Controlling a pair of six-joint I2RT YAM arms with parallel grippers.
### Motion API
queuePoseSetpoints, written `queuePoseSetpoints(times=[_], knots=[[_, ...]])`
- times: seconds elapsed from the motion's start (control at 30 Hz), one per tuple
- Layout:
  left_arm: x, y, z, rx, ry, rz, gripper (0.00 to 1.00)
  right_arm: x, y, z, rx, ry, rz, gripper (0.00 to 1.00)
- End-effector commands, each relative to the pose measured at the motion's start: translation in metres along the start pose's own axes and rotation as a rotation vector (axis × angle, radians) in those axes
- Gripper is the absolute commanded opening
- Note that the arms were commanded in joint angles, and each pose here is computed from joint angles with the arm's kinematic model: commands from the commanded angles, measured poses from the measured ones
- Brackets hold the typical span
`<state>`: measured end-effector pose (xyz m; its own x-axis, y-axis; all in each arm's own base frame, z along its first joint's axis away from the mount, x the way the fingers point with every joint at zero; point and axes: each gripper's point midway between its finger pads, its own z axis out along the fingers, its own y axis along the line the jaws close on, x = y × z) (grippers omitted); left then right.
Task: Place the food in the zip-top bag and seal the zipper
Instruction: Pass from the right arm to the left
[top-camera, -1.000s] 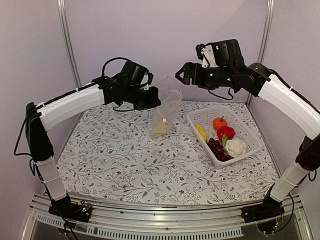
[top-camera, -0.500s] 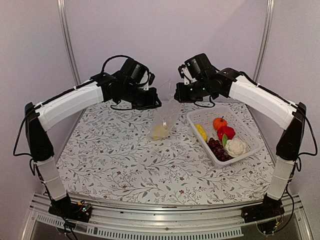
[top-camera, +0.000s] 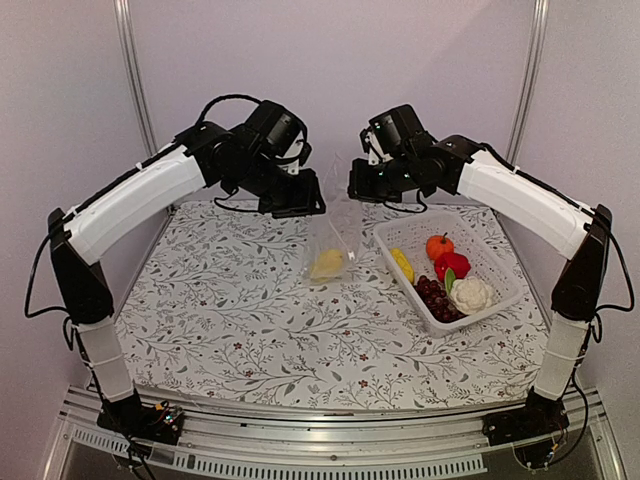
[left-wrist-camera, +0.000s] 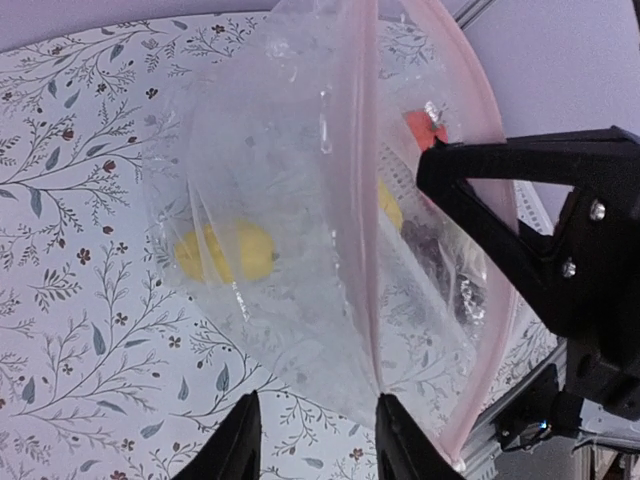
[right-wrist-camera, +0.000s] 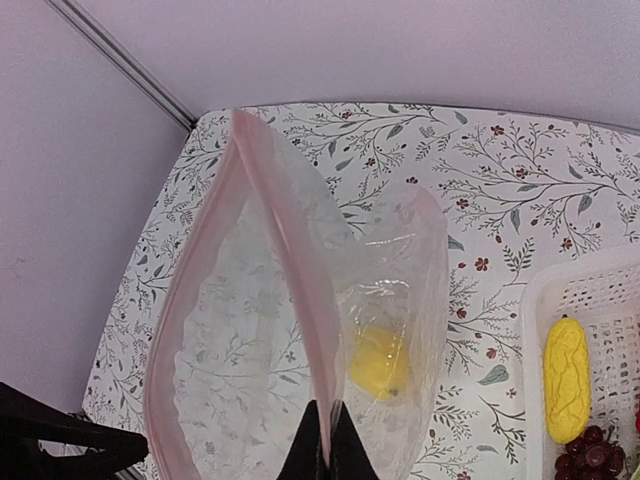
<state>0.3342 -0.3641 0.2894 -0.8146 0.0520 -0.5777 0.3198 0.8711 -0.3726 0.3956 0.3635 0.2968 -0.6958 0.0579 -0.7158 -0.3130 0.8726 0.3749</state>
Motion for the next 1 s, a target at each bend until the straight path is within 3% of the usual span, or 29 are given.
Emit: queuePoseSetpoints(times=[0.0, 0.17, 0.33, 0.47, 0.57, 0.73, 0.97], knots=[[0.021, -0.007, 0.012, -0.028, 0.088, 0.004, 0.41, -0.011, 0.010, -0.003, -0.047, -0.035, 0.050, 0.00], [0.029, -0.021, 0.019, -0.042, 0.110, 0.018, 0.43, -0.014, 0.016, -0.002, -0.074, -0.044, 0.061, 0.00], [0.030, 0.002, 0.020, -0.162, 0.106, -0.063, 0.40, -0.019, 0.018, -0.009, -0.091, -0.066, 0.067, 0.00], [0.025, 0.012, 0.025, -0.202, 0.081, -0.094, 0.27, -0.017, 0.018, -0.016, -0.108, -0.076, 0.069, 0.00], [0.007, 0.019, 0.010, -0.243, -0.014, -0.110, 0.02, -0.011, 0.014, -0.018, -0.105, -0.065, 0.055, 0.00], [-0.021, 0.024, -0.025, -0.251, -0.175, -0.109, 0.00, -0.007, -0.011, -0.024, -0.064, -0.032, 0.120, 0.01], [-0.026, 0.042, -0.034, -0.287, -0.204, -0.065, 0.00, -0.029, 0.025, -0.064, -0.336, 0.002, 0.133, 0.41]])
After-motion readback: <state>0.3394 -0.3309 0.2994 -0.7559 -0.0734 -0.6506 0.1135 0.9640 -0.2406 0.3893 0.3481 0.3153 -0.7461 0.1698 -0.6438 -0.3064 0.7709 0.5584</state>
